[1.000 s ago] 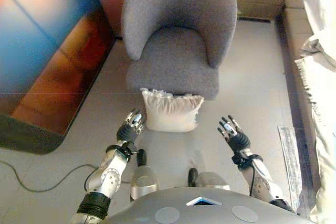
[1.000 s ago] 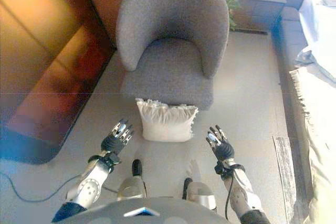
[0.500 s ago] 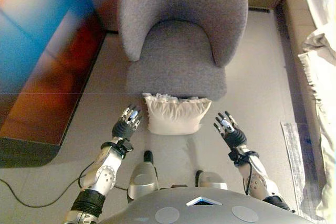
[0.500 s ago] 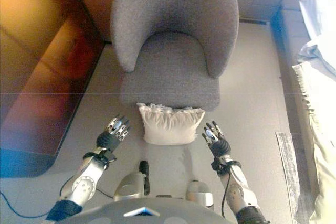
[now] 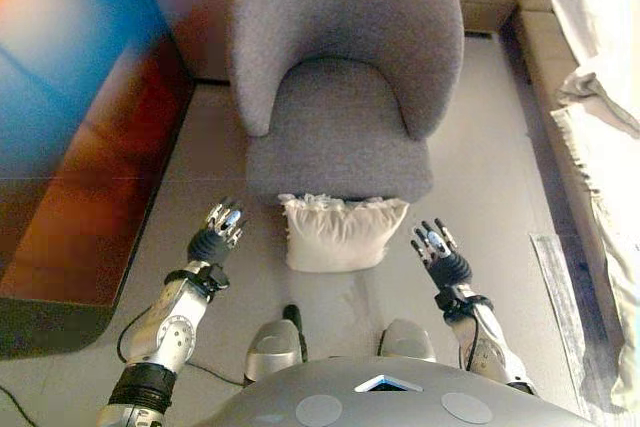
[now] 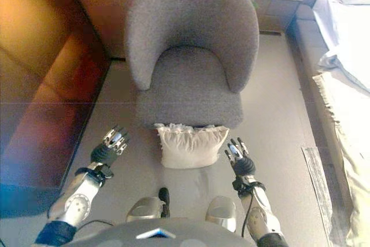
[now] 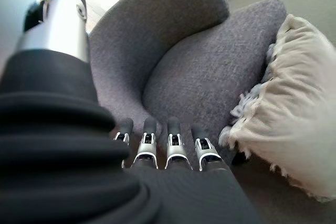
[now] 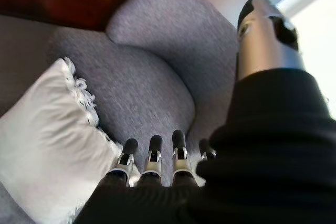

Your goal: Pick up the cushion and take it to the sofa

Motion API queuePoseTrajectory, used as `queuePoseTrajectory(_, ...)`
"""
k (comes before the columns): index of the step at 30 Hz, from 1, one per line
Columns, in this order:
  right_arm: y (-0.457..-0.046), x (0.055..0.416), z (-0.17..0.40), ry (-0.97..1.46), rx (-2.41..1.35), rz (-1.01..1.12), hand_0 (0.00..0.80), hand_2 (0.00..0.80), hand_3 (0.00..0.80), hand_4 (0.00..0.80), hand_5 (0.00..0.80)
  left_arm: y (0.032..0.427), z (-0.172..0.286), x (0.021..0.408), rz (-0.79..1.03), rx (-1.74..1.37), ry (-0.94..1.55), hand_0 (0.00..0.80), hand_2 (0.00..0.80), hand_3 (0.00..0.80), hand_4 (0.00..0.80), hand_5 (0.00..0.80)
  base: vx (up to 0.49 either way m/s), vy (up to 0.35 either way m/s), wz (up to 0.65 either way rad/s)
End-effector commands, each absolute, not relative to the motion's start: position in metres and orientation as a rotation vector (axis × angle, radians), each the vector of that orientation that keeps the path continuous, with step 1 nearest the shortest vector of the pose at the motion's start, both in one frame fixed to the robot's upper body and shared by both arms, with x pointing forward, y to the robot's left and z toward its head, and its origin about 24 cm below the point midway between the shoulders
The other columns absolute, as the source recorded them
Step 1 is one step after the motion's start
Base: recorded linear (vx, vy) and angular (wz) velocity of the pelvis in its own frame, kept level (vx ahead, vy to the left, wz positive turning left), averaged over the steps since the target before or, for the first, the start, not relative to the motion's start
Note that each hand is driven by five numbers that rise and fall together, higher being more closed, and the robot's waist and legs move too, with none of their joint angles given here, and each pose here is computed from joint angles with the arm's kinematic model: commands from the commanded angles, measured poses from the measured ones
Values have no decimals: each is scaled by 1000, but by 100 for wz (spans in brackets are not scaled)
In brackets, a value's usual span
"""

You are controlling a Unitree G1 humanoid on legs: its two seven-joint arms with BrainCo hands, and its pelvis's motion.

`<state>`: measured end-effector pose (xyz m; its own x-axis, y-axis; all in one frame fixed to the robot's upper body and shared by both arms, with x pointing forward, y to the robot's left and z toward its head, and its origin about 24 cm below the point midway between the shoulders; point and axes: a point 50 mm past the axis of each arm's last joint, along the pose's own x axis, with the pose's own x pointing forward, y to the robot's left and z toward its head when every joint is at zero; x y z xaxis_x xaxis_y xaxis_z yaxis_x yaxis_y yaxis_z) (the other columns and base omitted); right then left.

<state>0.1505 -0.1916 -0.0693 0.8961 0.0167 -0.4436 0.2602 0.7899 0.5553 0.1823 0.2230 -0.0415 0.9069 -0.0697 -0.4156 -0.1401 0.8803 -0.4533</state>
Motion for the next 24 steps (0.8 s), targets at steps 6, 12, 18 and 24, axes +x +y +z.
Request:
queuePoseTrajectory(6, -198, 160, -56, 380, 617, -96, 0, 0, 0, 0, 0, 207, -24, 185, -39, -509, 364, 0, 0, 0, 0, 0, 359, -184, 18)
queuePoseTrajectory(12, -199, 163, -53, 408, 598, -56, 0, 0, 0, 0, 0, 205, -27, 182, -11, -544, 367, 0, 0, 0, 0, 0, 316, -250, 8)
queuePoseTrajectory(18, -204, 170, -49, 397, 527, -17, 0, 0, 0, 0, 0, 196, -27, 184, -8, -600, 367, 0, 0, 0, 0, 0, 188, -217, 30)
queuePoseTrajectory(24, -207, 162, -48, 376, 552, -29, 0, 0, 0, 0, 0, 192, -28, 185, -41, -610, 376, 0, 0, 0, 0, 0, 171, 51, 23)
